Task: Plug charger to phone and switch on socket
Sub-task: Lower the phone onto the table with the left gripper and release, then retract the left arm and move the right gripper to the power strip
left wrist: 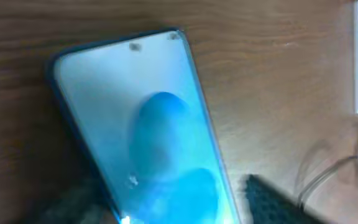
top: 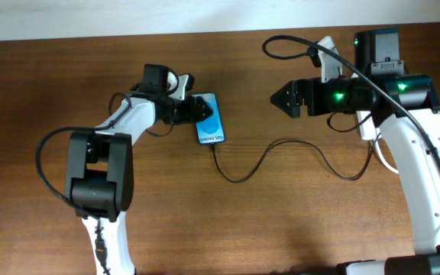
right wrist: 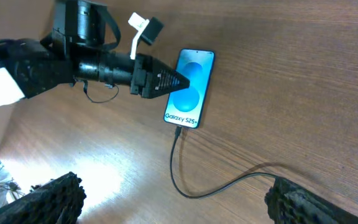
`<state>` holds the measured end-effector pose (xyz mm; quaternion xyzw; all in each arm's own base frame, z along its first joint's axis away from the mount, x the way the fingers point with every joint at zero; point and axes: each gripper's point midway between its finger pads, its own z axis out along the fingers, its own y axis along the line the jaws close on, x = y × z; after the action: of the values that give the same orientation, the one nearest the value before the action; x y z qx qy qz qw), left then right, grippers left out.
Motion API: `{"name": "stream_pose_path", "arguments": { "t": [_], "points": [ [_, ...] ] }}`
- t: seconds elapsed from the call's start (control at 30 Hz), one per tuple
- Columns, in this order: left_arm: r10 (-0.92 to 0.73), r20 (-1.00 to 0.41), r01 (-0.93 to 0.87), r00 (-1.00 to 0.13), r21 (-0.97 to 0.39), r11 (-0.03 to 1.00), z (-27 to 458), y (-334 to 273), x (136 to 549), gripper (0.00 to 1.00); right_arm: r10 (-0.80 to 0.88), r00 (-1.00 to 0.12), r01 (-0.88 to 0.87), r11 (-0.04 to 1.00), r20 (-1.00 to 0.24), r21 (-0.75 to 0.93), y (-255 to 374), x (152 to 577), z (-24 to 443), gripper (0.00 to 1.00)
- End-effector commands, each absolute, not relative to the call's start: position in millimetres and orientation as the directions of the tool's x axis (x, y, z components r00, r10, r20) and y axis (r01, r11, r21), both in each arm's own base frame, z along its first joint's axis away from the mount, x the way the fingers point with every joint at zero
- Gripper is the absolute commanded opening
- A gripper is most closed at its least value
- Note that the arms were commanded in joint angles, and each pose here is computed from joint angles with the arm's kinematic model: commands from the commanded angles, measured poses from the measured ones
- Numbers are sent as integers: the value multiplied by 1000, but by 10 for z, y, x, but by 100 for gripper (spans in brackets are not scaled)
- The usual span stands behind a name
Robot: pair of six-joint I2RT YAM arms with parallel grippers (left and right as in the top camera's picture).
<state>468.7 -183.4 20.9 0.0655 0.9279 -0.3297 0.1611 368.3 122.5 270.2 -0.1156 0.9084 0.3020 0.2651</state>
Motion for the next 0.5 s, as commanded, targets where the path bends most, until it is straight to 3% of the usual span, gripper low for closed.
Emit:
{"name": "stream_pose_path", "arguments": {
  "t": [0.0,0.07,0.17,0.2,0.27,0.33,0.47],
  "points": [
    [2,-295,156,-955,-498,853,-15,-1573,4662,99,-54,-827,-373,798,-560,474,1190,3677,2728,98],
    [-25,-253,61,-967,-324,944,182,-1125,4706,99,-13,-838,-286,862,-545,418,881,3659,2697,98],
    [56,-447,201,-893,-284,938,1269,-1170,4795,99,168,-847,62,974,-505,220,-184,3637,2546,99],
    [59,-497,225,-866,-280,933,1619,-1201,4712,99,291,-820,236,956,-493,173,-632,3599,2499,98],
    [81,-540,269,-838,-278,922,2077,-1305,4446,100,421,-764,401,904,-488,152,-1242,3514,2428,98],
    [172,-554,355,-815,-243,903,2363,-1402,4089,96,504,-717,490,856,-482,165,-1648,3462,2338,98],
    [246,-710,496,-660,-165,853,3339,-1462,3242,95,537,-660,439,843,-525,311,-1915,3668,2323,98]
  ]
}}
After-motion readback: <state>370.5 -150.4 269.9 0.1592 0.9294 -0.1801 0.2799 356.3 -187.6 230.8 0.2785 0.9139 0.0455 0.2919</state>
